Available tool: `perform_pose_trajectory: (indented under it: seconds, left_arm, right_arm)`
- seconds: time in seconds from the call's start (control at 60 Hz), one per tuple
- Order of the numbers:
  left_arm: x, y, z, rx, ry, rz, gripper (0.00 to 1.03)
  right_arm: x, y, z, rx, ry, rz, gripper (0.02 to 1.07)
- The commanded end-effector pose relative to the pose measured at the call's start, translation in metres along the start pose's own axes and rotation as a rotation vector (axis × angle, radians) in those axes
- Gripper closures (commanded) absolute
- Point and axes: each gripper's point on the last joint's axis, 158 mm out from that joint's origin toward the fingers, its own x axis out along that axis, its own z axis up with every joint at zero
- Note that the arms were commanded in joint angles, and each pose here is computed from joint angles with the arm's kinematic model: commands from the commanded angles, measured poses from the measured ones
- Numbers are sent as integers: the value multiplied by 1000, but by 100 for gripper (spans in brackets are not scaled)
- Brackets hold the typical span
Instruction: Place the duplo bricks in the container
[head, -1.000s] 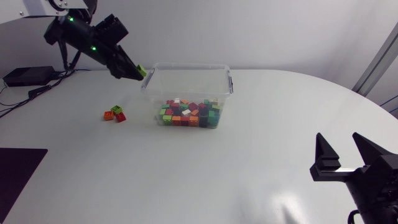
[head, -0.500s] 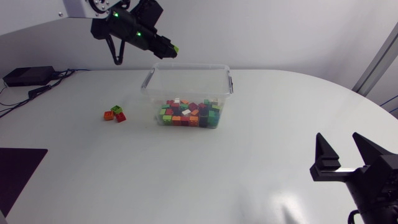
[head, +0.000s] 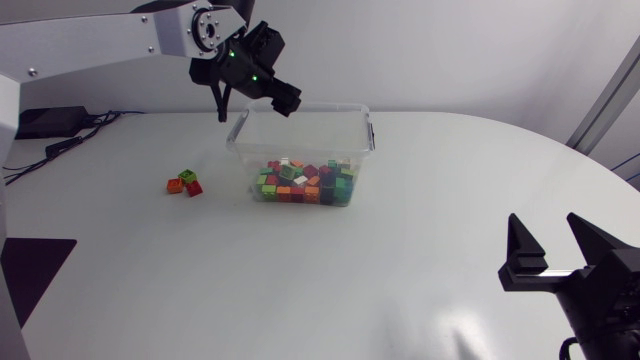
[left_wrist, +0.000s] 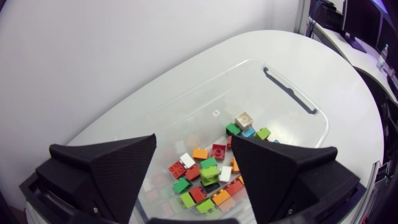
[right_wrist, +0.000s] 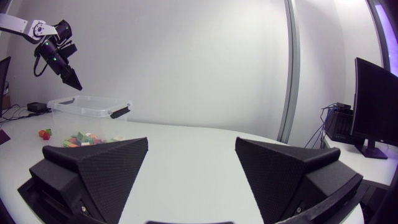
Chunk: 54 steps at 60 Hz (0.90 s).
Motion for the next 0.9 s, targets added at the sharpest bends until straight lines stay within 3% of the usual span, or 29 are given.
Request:
perform_pose_trajectory:
  seconds: [0.0,0.117,0.217,0.417,0.533,0.883]
  left_arm:
    - [-38,34,13,-20,-53,66,4]
    - [-81,78,5,-5,-84,113,4]
    - [-106,121,-26,34,-50,152,4]
    - [-113,185,-101,30,50,234,4]
    - [-105,192,-135,47,95,237,5]
    - [-56,199,-221,339,274,110,6]
  right_arm:
    - [0,0,-9,-22,19,0,6]
    - [0,0,-9,-22,19,0,6]
    - [0,0,-9,-22,19,0,6]
    - [0,0,-9,-22,19,0,6]
    - [0,0,-9,-22,19,0,6]
    - [0,0,-9,-22,19,0,6]
